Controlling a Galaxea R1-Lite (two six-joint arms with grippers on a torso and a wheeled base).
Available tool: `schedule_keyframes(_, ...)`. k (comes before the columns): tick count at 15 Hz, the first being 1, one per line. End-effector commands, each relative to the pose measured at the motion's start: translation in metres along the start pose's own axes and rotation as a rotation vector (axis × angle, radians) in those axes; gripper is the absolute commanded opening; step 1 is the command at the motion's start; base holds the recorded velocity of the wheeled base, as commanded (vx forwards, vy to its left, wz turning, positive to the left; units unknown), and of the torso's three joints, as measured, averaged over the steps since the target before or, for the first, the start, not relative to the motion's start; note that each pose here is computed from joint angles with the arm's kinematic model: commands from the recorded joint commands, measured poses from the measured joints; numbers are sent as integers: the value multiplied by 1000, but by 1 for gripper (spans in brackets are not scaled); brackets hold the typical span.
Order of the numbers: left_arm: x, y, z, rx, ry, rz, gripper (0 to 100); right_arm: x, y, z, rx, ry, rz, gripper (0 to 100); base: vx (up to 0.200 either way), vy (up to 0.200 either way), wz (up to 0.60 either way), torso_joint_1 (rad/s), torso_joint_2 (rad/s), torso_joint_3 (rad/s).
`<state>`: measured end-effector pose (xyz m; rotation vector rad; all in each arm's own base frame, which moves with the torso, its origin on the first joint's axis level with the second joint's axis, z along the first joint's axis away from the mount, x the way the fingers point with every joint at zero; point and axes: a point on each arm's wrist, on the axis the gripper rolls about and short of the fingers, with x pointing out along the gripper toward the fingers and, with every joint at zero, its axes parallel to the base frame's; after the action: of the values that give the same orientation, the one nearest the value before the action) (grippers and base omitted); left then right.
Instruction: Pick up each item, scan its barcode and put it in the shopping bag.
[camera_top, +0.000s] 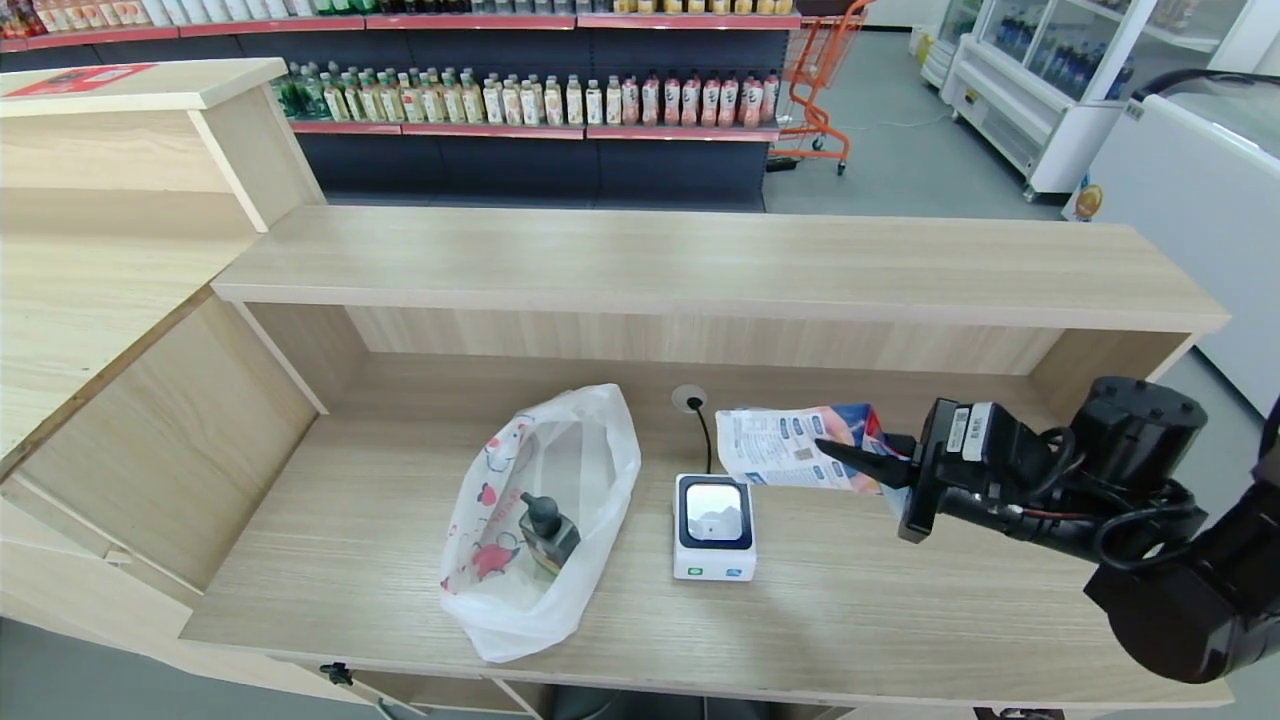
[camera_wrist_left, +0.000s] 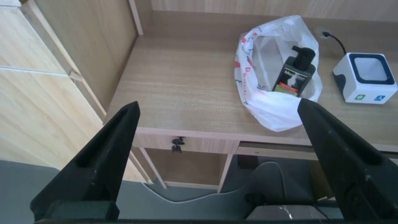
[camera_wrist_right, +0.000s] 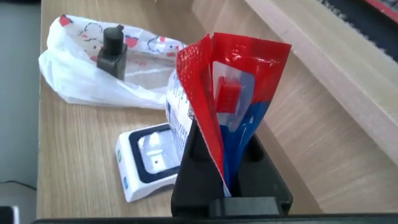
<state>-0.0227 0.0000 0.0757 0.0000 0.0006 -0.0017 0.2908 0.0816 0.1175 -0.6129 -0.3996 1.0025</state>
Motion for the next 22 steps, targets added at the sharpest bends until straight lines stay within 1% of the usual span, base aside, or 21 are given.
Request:
schedule_keyframes(1,0,0,0,0,1,0,100,2,13,-28,61,33,34,0,0,0,0,0,0,0)
schedule_keyframes(3,0,0,0,0,1,0,100,1,18,-32,82,44,41,0,0,0,0,0,0,0)
schedule_keyframes(6,0,0,0,0,1,0,100,-15,30,-42,140,106,53,0,0,0,0,0,0,0)
schedule_keyframes(10,0,0,0,0,1,0,100,-13,35,-53,140,123,68,0,0,0,0,0,0,0)
schedule_keyframes(15,0,0,0,0,1,0,100,6,26,-69,115,74,85,0,0,0,0,0,0,0)
schedule_keyframes(17,0,0,0,0,1,0,100,23,20,-66,84,25,88,0,0,0,0,0,0,0)
schedule_keyframes(19,0,0,0,0,1,0,100,30,17,-63,83,2,89,0,0,0,0,0,0,0)
schedule_keyframes(20,0,0,0,0,1,0,100,31,17,-63,87,0,88,0,0,0,0,0,0,0)
schedule_keyframes(22,0,0,0,0,-1,0,100,36,20,-72,96,4,96,0,0,0,0,0,0,0)
